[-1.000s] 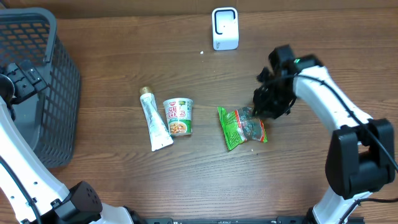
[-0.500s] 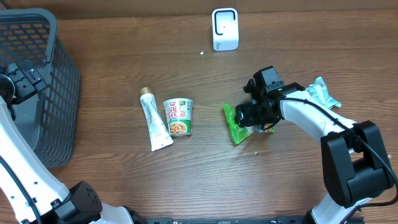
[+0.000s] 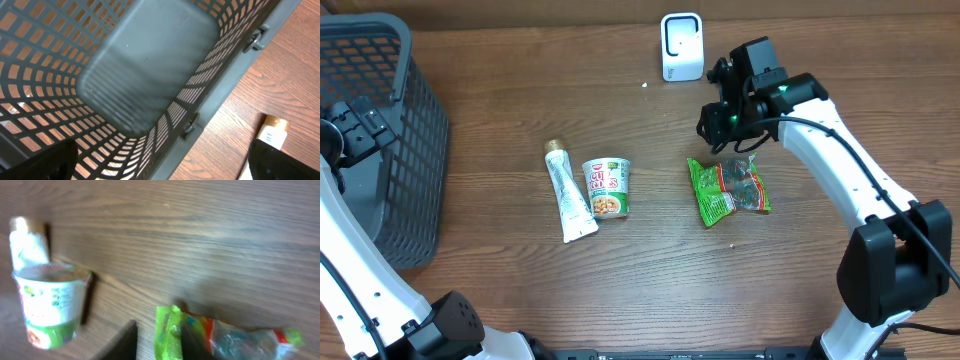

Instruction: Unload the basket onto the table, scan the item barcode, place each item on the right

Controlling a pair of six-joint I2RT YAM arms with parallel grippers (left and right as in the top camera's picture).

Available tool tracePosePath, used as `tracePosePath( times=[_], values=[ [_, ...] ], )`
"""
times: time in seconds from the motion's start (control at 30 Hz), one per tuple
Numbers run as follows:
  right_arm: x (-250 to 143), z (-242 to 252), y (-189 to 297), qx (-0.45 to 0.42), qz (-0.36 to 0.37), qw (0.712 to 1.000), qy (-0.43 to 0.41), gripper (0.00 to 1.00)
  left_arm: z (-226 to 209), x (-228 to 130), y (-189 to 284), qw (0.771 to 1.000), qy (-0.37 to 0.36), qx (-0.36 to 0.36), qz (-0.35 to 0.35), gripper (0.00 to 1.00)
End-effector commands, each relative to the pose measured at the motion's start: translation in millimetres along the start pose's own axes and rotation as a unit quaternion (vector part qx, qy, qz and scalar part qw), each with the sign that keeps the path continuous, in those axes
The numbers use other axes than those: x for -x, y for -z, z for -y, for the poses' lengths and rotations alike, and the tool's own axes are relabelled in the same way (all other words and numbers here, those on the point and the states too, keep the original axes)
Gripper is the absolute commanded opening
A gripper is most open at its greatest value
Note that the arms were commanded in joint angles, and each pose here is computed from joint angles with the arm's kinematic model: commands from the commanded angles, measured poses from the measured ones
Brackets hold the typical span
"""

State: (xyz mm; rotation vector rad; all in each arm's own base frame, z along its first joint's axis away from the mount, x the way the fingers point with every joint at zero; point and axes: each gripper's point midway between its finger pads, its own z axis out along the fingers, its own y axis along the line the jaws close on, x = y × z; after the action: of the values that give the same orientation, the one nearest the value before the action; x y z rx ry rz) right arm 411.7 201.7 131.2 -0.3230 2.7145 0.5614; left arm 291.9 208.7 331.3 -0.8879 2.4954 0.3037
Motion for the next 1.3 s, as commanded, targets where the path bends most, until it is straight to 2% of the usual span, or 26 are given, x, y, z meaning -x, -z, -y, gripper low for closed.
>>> tracePosePath(
  times=[0.0, 0.17, 0.23, 0.33, 0.4, 0.53, 0.63, 0.73, 0.83, 0.9, 1.0, 1.07, 1.27],
  values=[
    [-20.5, -10.4, -32.3, 0.018, -0.031, 0.998, -0.044, 0.08, 1.2, 3.1, 7.7, 1.0, 0.0, -0.003, 0.013, 1.0],
    [-59.0, -8.1, -83.4, 0.007, -0.101, 0.993, -0.067, 0.07, 1.1, 3.0, 7.7, 1.0, 0.0, -0.003, 0.013, 1.0],
    [-70.9, -6.1, -86.5, 0.0, -0.124, 0.989, -0.074, 0.07, 1.1, 3.0, 7.7, 1.0, 0.0, -0.003, 0.013, 1.0],
    [-92.4, -3.4, -75.1, -0.01, -0.173, 0.983, -0.06, 0.12, 1.1, 3.0, 7.7, 1.0, 0.0, -0.003, 0.013, 1.0],
    [-107.1, 1.3, -60.6, -0.024, -0.214, 0.976, -0.03, 0.2, 1.1, 3.0, 7.7, 1.0, 0.0, -0.003, 0.013, 1.0],
    [-124.2, 44.4, -20.3, -0.167, -0.273, 0.947, -0.017, 0.27, 1.1, 3.0, 7.7, 1.0, 0.0, -0.003, 0.013, 1.0],
    [-114.0, 45.8, -3.1, -0.18, -0.269, 0.946, -0.03, 0.27, 1.1, 3.1, 7.7, 1.0, 0.0, -0.003, 0.013, 1.0],
    [-81.8, 24.0, 22.8, -0.148, -0.211, 0.965, -0.039, 0.26, 1.1, 3.0, 7.7, 1.0, 0.0, -0.003, 0.013, 1.0],
    [-52.5, 40.6, 59.0, -0.18, -0.124, 0.969, -0.112, 0.25, 1.1, 3.1, 7.7, 1.0, 0.0, -0.003, 0.013, 1.0],
    [-46.9, 74.2, 76.5, -0.213, -0.095, 0.954, -0.19, 0.17, 1.1, 3.0, 7.7, 1.0, 0.0, -0.003, 0.013, 1.0],
    [-64.4, 104.5, 76.1, -0.227, -0.112, 0.932, -0.261, 0.17, 1.1, 3.0, 7.7, 1.0, 0.0, -0.003, 0.013, 1.0],
    [-97.4, 128.2, 64.9, -0.243, -0.146, 0.907, -0.31, 0.16, 1.1, 3.0, 7.7, 1.0, 0.0, -0.003, 0.013, 1.0],
    [-150.4, 144.4, 28.3, -0.249, -0.191, 0.892, -0.326, 0.12, 1.1, 3.0, 7.7, 1.0, 0.0, -0.003, 0.013, 1.0]
  ],
)
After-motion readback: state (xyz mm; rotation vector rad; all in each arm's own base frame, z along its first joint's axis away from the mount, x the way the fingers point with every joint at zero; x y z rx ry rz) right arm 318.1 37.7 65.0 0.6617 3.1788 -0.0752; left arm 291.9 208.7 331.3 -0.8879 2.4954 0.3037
